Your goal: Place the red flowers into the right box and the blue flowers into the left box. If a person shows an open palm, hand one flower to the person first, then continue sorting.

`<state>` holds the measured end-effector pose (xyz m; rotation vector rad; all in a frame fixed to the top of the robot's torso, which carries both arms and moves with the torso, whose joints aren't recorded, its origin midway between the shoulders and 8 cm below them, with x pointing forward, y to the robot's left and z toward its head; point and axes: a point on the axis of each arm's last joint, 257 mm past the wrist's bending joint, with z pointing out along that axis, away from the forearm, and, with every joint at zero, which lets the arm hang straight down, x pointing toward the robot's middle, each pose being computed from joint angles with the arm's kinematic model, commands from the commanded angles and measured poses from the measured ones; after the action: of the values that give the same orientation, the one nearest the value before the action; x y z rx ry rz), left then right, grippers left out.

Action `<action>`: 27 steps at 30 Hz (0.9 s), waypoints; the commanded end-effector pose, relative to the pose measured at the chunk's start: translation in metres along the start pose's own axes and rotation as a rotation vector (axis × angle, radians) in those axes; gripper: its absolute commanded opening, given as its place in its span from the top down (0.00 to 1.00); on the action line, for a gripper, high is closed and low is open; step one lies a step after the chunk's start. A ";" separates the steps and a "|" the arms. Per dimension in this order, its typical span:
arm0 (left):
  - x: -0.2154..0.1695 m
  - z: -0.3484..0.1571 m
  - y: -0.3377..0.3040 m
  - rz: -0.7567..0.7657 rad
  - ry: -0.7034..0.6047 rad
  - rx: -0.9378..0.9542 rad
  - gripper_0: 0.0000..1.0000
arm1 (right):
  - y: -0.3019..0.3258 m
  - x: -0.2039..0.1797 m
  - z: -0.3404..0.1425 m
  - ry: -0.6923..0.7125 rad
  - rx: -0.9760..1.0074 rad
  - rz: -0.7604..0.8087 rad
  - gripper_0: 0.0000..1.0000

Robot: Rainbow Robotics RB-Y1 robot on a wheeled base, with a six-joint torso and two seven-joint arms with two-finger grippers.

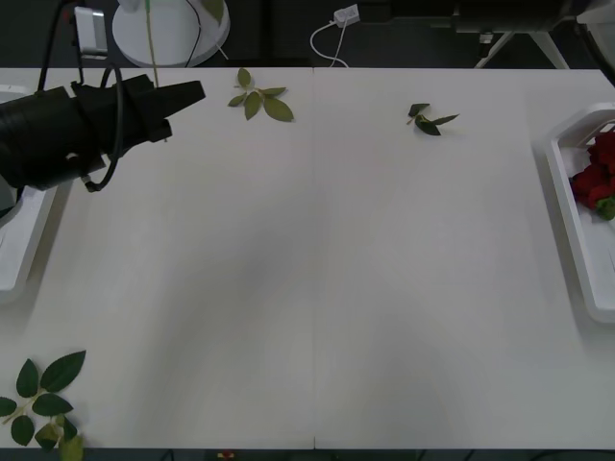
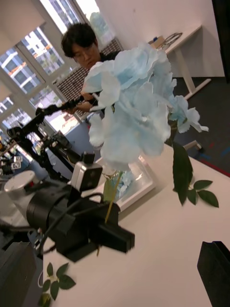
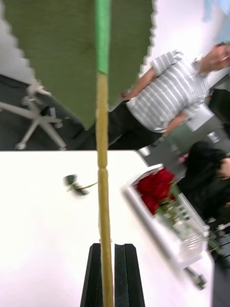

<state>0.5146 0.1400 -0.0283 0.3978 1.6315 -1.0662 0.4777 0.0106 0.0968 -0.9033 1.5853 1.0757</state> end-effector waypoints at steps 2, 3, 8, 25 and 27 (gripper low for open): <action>-0.027 -0.075 0.073 -0.041 -0.014 -0.175 1.00 | 0.004 0.000 -0.043 0.131 0.040 -0.199 0.00; -0.028 -0.082 0.079 -0.043 -0.012 -0.186 1.00 | 0.001 0.004 -0.048 0.145 0.046 -0.216 0.00; -0.036 -0.159 0.132 -0.047 0.015 -0.282 1.00 | -0.012 0.044 -0.086 0.213 0.052 -0.297 0.00; -0.033 -0.392 0.215 -0.083 0.216 -0.676 1.00 | -0.035 0.134 -0.204 0.587 0.035 -0.686 0.00; -0.032 -0.410 0.223 -0.094 0.218 -0.724 1.00 | -0.036 0.140 -0.215 0.637 0.021 -0.718 0.00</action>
<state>0.4510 0.5623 -0.1148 -0.0060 2.0730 -0.5356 0.4138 -0.1863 -0.0270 -1.6487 1.5468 0.3889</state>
